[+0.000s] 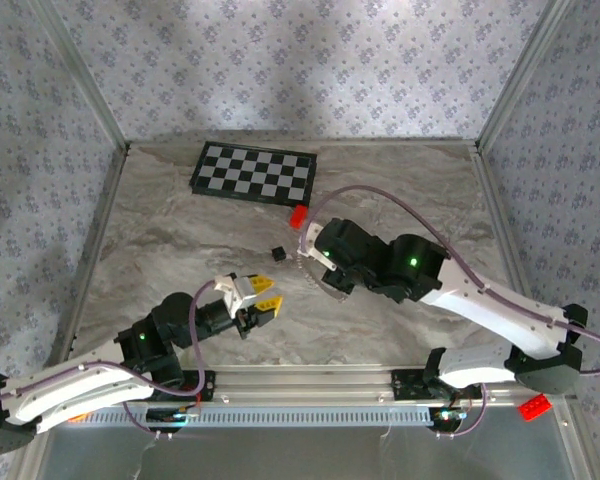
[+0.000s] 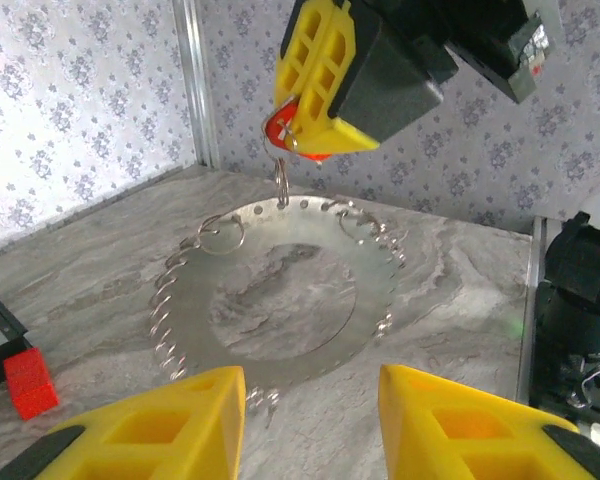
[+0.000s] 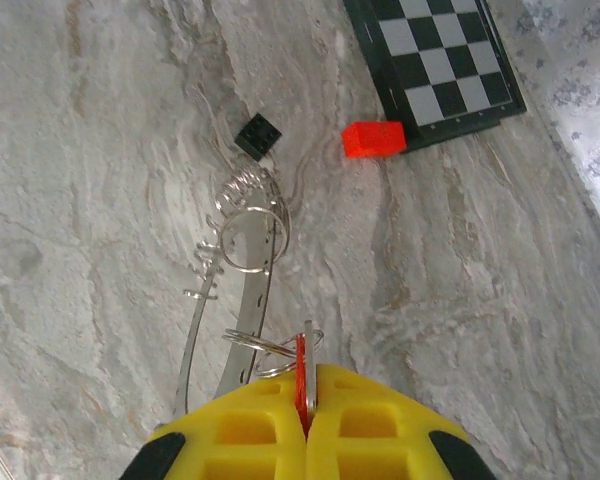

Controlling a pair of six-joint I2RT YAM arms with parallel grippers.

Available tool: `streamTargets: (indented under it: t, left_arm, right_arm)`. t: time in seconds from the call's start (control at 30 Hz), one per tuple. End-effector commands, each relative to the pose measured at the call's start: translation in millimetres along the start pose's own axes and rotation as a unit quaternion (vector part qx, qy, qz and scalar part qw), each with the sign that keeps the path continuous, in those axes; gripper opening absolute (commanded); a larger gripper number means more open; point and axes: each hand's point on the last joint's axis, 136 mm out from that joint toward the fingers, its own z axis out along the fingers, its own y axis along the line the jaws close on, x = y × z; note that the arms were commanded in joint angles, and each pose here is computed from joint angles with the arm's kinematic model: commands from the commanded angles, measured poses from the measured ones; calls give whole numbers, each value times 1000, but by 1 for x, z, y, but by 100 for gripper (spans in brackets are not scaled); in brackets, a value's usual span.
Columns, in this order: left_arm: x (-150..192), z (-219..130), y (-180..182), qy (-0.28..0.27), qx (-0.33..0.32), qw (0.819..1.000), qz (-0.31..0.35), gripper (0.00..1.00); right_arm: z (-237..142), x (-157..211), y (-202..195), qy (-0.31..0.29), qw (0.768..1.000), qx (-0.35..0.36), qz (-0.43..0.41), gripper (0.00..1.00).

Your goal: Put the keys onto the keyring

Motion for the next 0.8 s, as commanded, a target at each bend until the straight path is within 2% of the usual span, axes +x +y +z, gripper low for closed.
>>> streamTargets:
  t: [0.0,0.13,0.47,0.77]
  left_arm:
    - [-8,-5,6,-26,-15,1000,-8,41]
    - [-4,-7,8,-25,-20,999,-10,45]
    - [0,-18,12,-41,-28,999,-14,79]
    - [10,-19,17,-18,-44,999,-12,96]
  right_arm:
    - [-2,2,-15,32,999,36,2,0]
    - [7,3,-23,68,996,51,7,0]
    - [36,8,-26,130,987,85,-34,0]
    - [62,6,-38,134,988,74,1,0]
